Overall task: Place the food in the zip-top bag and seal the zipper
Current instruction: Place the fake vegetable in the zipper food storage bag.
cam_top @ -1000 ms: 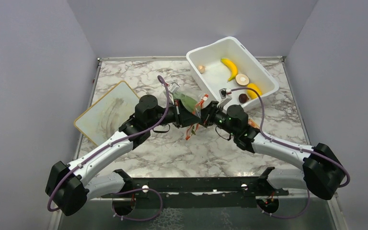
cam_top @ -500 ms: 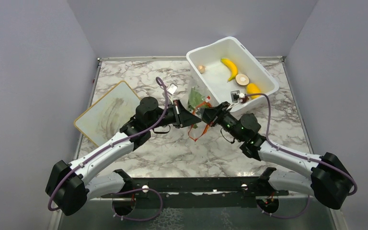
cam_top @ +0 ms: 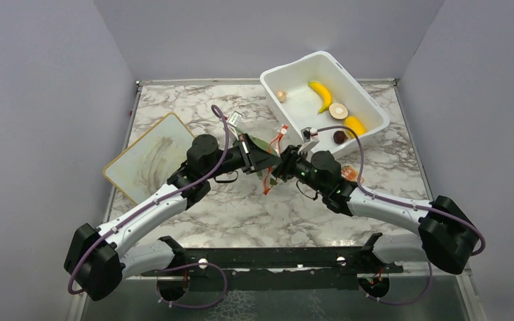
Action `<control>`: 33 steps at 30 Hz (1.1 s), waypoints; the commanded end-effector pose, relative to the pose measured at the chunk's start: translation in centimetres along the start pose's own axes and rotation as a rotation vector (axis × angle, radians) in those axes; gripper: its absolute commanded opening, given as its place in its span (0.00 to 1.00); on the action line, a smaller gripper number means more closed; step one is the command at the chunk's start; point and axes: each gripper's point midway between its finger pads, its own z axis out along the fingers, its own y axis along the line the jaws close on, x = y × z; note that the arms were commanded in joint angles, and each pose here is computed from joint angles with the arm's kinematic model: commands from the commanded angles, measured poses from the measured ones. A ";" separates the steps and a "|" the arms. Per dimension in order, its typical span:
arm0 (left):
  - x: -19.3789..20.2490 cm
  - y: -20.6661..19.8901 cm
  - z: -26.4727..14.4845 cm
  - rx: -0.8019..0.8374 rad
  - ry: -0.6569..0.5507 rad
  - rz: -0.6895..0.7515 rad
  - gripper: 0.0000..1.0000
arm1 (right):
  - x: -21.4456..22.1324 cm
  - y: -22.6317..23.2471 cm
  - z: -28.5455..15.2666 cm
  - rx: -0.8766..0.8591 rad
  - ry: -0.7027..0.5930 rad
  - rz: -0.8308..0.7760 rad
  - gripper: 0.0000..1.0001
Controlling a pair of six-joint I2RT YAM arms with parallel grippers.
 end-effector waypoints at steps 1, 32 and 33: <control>-0.2 -1.1 0.0 0.044 -0.011 0.000 0.00 | -0.2 -0.2 -0.6 0.080 0.049 -0.024 0.37; -2.5 0.6 -0.6 -0.020 -0.057 0.011 0.00 | -3.5 -0.3 -11.6 0.338 0.187 -0.087 0.34; -2.4 1.3 -0.5 -0.042 -0.056 0.011 0.00 | -3.2 -0.2 -11.3 0.305 0.169 -0.075 0.35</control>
